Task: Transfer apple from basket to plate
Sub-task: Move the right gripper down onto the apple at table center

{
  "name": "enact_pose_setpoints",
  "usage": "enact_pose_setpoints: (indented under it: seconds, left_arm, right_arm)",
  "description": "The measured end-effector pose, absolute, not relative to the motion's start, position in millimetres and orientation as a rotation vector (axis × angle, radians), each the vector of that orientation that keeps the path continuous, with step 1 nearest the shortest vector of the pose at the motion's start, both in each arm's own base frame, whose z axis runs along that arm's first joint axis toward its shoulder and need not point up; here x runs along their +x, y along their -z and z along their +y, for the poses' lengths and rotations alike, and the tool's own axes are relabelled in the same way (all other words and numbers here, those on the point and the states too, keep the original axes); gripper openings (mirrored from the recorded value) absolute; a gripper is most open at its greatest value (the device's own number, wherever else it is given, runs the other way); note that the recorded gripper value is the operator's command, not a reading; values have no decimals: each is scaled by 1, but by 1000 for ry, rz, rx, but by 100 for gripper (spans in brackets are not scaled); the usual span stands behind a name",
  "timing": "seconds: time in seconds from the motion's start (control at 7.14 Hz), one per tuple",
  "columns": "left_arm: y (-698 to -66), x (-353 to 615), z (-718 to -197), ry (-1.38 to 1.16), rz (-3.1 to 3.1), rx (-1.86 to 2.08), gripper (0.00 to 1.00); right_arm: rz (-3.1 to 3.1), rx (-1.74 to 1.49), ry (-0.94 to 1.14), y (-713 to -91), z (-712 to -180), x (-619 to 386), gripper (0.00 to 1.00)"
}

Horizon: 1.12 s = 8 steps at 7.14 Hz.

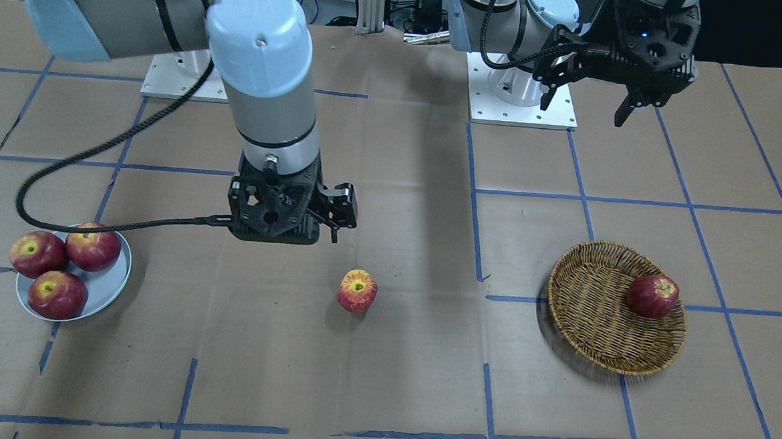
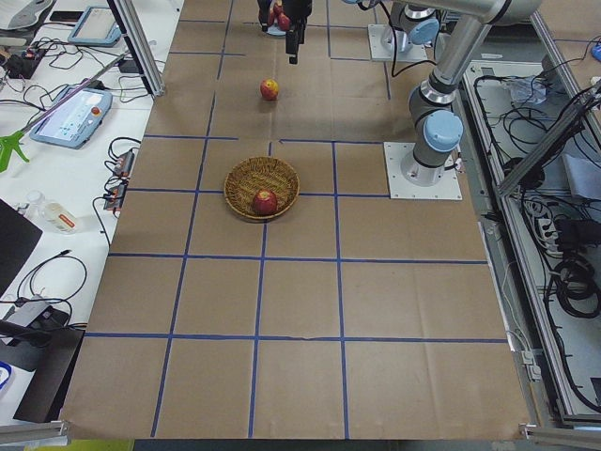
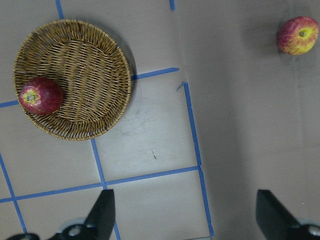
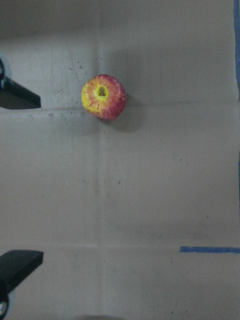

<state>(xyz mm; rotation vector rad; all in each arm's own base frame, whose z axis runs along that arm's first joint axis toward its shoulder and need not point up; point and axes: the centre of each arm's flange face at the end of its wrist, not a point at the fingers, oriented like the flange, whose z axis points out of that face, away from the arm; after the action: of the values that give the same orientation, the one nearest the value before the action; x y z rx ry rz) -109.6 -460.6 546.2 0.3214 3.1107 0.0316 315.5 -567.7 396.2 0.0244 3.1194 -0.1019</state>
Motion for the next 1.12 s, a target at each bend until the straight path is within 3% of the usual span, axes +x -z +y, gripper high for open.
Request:
enact_pose_setpoints:
  seconds: [1.12]
  left_arm:
    - [-537, -122, -460, -52, 3107, 364, 99]
  right_arm:
    - [3103, -154, 163, -235, -567, 378, 100]
